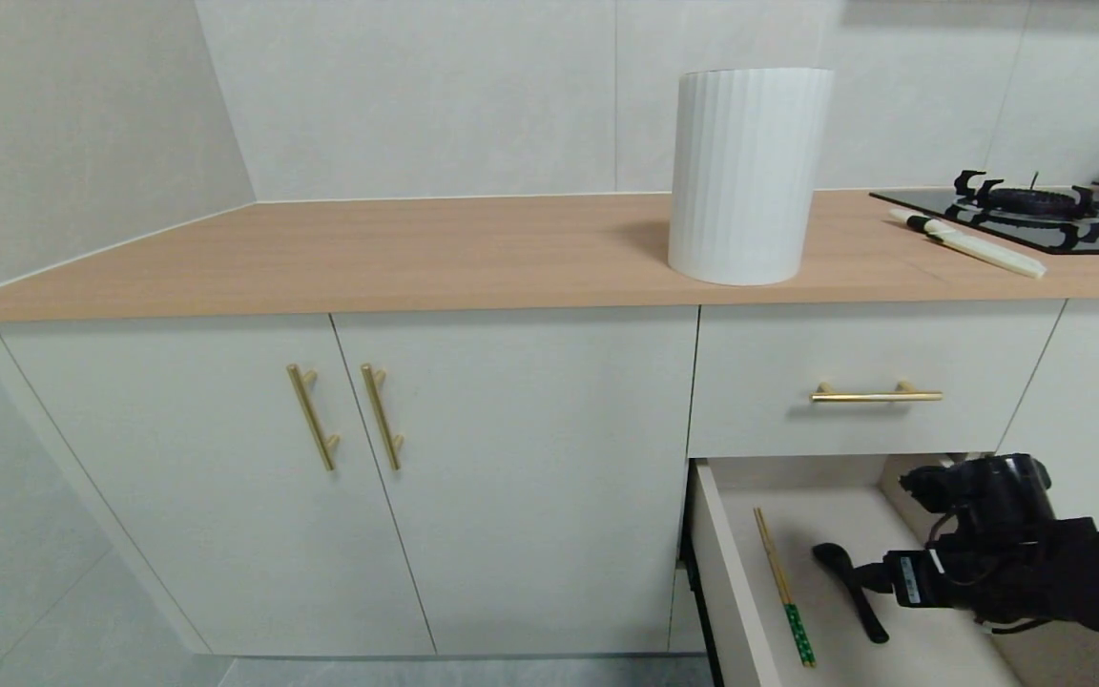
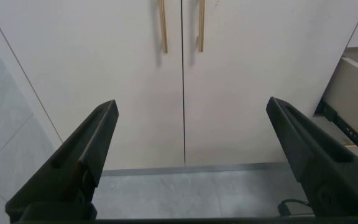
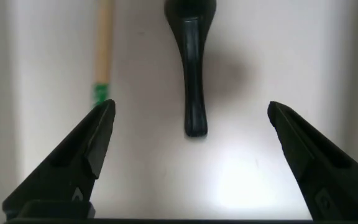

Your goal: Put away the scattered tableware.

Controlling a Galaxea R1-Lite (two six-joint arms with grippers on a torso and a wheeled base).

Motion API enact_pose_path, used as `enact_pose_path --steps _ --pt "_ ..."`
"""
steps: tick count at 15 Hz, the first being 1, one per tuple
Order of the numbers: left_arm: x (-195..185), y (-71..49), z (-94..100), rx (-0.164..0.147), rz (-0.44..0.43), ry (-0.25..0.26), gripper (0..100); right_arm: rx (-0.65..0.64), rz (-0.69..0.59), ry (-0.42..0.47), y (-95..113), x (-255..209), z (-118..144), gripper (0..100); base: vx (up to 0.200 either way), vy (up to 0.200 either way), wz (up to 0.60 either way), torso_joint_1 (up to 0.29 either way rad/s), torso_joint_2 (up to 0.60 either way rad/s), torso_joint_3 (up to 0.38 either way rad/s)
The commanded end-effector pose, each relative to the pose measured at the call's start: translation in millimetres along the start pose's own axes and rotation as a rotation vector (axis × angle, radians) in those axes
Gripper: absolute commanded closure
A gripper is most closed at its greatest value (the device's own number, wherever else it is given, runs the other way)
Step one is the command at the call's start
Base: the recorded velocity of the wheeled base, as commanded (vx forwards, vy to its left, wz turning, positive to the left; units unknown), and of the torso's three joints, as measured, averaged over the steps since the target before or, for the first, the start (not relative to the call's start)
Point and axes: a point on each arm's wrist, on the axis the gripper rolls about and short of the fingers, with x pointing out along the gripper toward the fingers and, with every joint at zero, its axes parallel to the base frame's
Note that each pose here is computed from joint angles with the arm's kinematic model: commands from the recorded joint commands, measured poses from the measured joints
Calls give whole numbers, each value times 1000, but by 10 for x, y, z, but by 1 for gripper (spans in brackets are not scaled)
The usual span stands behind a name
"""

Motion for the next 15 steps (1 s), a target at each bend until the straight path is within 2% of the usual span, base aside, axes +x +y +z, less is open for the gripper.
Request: enact_pose_path --steps 1,3,4,5,8,15 --pt "0 0 0 0 1 0 0 -26 50 -129 95 -660 -17 0 0 0 0 0 0 0" --pt "0 0 0 8 -1 0 0 -53 90 -139 170 -852 -60 0 0 0 0 0 0 0" --pt "0 0 0 -2 1 0 0 -60 95 -142 186 -920 -67 0 0 0 0 0 0 0" --pt "0 0 0 8 1 0 0 -77 112 -145 230 -1001 -80 0 0 0 0 0 0 0" --pt "0 0 0 -2 1 0 0 -108 142 -166 301 -1213 -111 0 0 0 0 0 0 0" --pt "0 0 0 0 1 0 0 -179 206 -165 336 -1451 -202 0 -200 0 0 0 2 4"
